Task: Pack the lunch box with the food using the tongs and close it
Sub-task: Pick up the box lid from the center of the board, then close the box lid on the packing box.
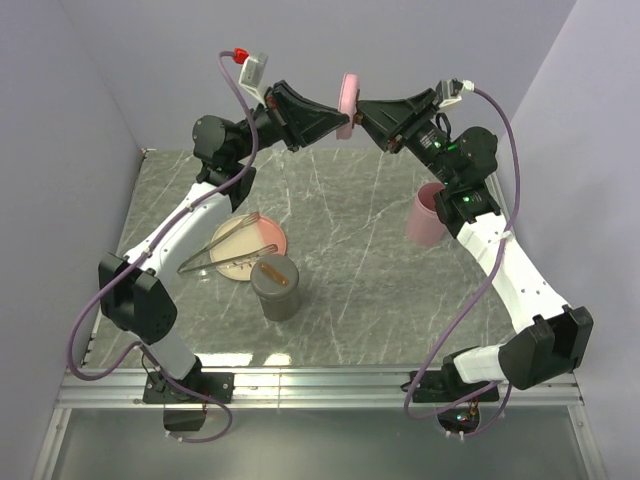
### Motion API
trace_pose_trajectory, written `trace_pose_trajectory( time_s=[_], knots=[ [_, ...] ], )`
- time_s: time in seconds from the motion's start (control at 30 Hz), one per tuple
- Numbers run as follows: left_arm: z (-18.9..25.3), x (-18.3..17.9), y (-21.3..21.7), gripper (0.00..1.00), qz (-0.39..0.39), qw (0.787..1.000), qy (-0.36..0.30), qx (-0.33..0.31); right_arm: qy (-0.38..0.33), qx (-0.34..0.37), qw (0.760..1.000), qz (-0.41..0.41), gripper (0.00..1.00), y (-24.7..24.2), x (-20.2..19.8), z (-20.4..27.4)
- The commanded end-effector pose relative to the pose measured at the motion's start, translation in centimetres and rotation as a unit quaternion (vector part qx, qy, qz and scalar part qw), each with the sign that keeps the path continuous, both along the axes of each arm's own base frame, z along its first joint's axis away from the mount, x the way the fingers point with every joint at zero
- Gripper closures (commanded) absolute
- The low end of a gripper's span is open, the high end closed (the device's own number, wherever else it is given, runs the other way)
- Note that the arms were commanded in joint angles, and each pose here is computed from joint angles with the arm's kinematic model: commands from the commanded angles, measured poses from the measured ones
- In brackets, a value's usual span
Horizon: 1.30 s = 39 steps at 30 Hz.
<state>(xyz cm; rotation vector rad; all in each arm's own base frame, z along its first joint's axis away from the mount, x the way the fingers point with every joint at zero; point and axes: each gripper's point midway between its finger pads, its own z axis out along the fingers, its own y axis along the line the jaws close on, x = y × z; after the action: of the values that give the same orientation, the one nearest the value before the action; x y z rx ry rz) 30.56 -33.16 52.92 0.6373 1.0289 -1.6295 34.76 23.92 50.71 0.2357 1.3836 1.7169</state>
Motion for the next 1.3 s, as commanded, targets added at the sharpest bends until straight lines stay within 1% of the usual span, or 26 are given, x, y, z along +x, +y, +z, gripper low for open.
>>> trace_pose_trajectory(
  time_s=[0.0, 0.03, 0.1, 0.2, 0.3, 0.33, 0.4, 0.43, 0.5, 0.57, 0.63, 0.7, 0.77, 0.87, 0.93, 1.0, 1.03, 1.07, 1.13, 1.2, 1.23, 1.27],
  knots=[
    [2.5, -1.1, 0.1, 0.99, 0.004, 0.999, -0.043, -0.02, -0.023, 0.021, 0.999, -0.005, 0.44, -0.4, -1.0, 2.8],
    [2.5, -1.2, 0.0, 0.99, 0.002, 0.999, -0.043, -0.02, -0.022, 0.022, 1.0, -0.005, 0.44, -0.4, -1.1, 2.7],
    [2.4, -1.4, -0.3, 0.99, -0.003, 0.999, -0.044, -0.02, -0.016, 0.022, 1.0, -0.004, 0.48, -0.4, -1.0, 2.4],
    [2.5, -1.5, -0.4, 0.99, -0.006, 0.999, -0.046, -0.021, -0.011, 0.023, 1.0, 0.001, 0.57, -0.4, -1.4, 2.2],
    [2.3, -1.5, -0.6, 0.99, -0.01, 0.999, -0.043, -0.021, -0.009, 0.021, 1.0, 0.001, 0.69, -0.3, -1.4, 1.9],
    [2.3, -1.6, -0.6, 0.99, -0.013, 0.999, -0.043, -0.022, -0.011, 0.021, 1.0, 0.0, 0.77, -0.4, -1.4, 2.0],
    [2.2, -1.9, -0.7, 0.99, -0.017, 0.999, -0.044, -0.021, -0.012, 0.022, 1.0, 0.0, 0.85, -0.4, -1.4, 2.0],
    [2.2, -2.0, -0.8, 0.99, -0.018, 0.999, -0.043, -0.02, -0.012, 0.021, 1.0, 0.001, 0.93, -0.4, -1.5, 2.0],
    [2.1, -2.1, -0.8, 0.99, -0.02, 0.999, -0.043, -0.019, -0.015, 0.022, 1.0, 0.001, 1.0, -0.5, -1.6, 2.2],
    [2.0, -2.3, -0.8, 0.99, -0.023, 0.999, -0.045, -0.02, -0.016, 0.022, 1.0, 0.002, 1.0, -0.6, -1.6, 2.2],
    [1.8, -2.4, -0.7, 0.94, -0.026, 0.999, -0.043, -0.019, -0.018, 0.022, 1.0, 0.002, 1.0, -0.7, -1.7, 2.2],
    [1.6, -2.3, -0.7, 0.86, -0.025, 0.999, -0.04, -0.017, -0.02, 0.02, 1.0, -0.002, 1.0, -1.0, -1.6, 2.1],
    [1.5, -2.2, -0.7, 0.75, -0.024, 0.999, -0.034, -0.016, -0.023, 0.018, 1.0, -0.01, 1.0, -1.5, -1.5, 2.1],
    [1.2, -1.9, -0.6, 0.69, -0.022, 0.999, -0.027, -0.015, -0.026, 0.013, 0.999, -0.02, 1.0, -2.1, -1.3, 2.0],
    [1.1, -1.8, -0.5, 0.69, -0.02, 0.999, -0.024, -0.013, -0.028, 0.011, 0.999, -0.024, 1.0, -2.3, -1.2, 2.0],
    [1.0, -1.7, -0.5, 0.64, -0.018, 1.0, -0.019, -0.012, -0.031, 0.009, 0.999, -0.029, 1.0, -2.5, -1.1, 2.0],
    [0.8, -1.6, -0.5, 0.59, -0.017, 1.0, -0.016, -0.011, -0.034, 0.009, 0.999, -0.029, 1.0, -2.6, -1.2, 2.2],
    [0.7, -1.5, -0.3, 0.53, -0.015, 1.0, -0.014, -0.01, -0.039, 0.002, 0.999, -0.033, 1.0, -2.6, -1.1, 2.2],
    [0.0, -0.7, 0.1, 0.49, -0.004, 1.0, -0.002, -0.001, -0.046, -0.012, 0.998, -0.043, 1.0, -2.9, -0.9, 2.2],
    [-0.3, -0.2, 0.8, 0.43, 0.009, 1.0, 0.006, 0.007, -0.051, -0.048, 0.996, -0.059, 1.0, -3.4, -0.6, 1.3],
    [-1.0, 1.1, 1.4, 0.42, 0.028, 0.999, 0.022, 0.021, -0.055, -0.061, 0.994, -0.068, 1.0, -3.8, -0.4, 1.1],
    [-1.0, 1.4, 2.1, 0.38, 0.039, 0.999, 0.025, 0.027, -0.072, -0.088, 0.99, -0.083, 1.0, -4.2, -0.5, 0.7]
  ],
)
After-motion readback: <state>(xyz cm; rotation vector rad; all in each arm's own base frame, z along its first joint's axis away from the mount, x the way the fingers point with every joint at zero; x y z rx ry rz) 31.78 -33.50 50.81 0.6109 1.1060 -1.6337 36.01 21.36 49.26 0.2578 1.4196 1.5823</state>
